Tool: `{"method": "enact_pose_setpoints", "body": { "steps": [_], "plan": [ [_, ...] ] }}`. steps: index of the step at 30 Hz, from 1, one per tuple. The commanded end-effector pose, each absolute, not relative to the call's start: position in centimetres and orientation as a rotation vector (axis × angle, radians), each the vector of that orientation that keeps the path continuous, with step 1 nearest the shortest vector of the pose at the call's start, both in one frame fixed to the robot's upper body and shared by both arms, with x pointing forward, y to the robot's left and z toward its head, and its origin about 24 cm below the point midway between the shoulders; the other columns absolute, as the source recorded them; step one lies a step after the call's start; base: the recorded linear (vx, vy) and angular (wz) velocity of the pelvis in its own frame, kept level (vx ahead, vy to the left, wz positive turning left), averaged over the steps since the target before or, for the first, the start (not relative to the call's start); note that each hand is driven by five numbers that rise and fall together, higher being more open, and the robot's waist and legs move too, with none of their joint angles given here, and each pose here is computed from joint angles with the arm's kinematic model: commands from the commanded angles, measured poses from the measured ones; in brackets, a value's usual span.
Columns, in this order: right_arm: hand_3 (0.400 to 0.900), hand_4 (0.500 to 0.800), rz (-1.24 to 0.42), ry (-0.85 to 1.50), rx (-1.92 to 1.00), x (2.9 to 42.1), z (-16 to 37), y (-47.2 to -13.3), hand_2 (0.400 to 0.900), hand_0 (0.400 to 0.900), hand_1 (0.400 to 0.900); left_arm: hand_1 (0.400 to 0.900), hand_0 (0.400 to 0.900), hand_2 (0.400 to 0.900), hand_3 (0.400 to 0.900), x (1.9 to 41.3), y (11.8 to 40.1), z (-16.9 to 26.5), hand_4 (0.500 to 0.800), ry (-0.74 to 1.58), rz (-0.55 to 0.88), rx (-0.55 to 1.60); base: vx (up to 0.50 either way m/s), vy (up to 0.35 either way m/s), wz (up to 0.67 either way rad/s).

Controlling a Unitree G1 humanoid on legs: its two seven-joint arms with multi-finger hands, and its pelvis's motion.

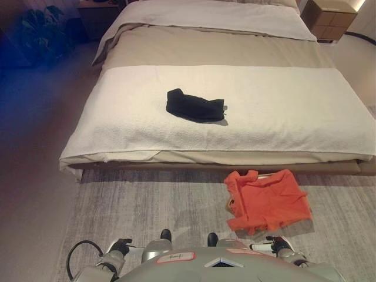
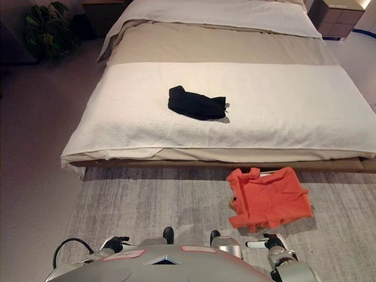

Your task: Put the clothes on the bed into the basket.

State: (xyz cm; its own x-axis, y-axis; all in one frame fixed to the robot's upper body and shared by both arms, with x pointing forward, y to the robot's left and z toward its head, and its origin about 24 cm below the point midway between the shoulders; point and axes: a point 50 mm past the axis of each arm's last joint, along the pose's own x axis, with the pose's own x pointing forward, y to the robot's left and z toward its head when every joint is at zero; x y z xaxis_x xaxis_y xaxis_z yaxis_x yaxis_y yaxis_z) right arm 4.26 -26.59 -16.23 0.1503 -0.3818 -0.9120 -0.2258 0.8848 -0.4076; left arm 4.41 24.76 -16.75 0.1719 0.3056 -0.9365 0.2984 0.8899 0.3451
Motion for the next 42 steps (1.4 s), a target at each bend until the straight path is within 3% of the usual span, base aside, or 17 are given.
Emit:
{"method": "enact_pose_setpoints", "body": {
  "steps": [1, 20, 33, 42],
  "plan": [
    [0.900, 0.800, -0.151, 1.400, -0.572, 5.9, -15.7, -27.6, 0.900, 0.900, 0.900, 0.900, 0.900, 0.900, 0.900, 5.4, 25.8, -16.3, 0.800, 1.399, 0.033, 0.577, 0.000, 0.000, 0.00],
    [0.900, 0.800, -0.160, 1.438, -0.510, 4.8, -15.9, -27.5, 0.900, 0.900, 0.900, 0.900, 0.900, 0.900, 0.900, 4.6, 25.7, -16.5, 0.800, 1.430, 0.023, 0.541, 0.002, -0.003, 0.02],
    [0.900, 0.800, -0.118, 1.366, -0.541, 7.3, -15.4, -27.8, 0.900, 0.900, 0.900, 0.900, 0.900, 0.900, 0.900, 5.7, 25.9, -16.3, 0.800, 1.405, 0.018, 0.538, -0.013, -0.011, -0.02],
    [0.900, 0.800, -0.114, 1.342, -0.541, 8.0, -15.2, -28.1, 0.900, 0.900, 0.900, 0.900, 0.900, 0.900, 0.900, 6.0, 27.5, -15.8, 0.800, 1.410, 0.119, 0.484, 0.014, -0.144, 0.08]
  ]
}}
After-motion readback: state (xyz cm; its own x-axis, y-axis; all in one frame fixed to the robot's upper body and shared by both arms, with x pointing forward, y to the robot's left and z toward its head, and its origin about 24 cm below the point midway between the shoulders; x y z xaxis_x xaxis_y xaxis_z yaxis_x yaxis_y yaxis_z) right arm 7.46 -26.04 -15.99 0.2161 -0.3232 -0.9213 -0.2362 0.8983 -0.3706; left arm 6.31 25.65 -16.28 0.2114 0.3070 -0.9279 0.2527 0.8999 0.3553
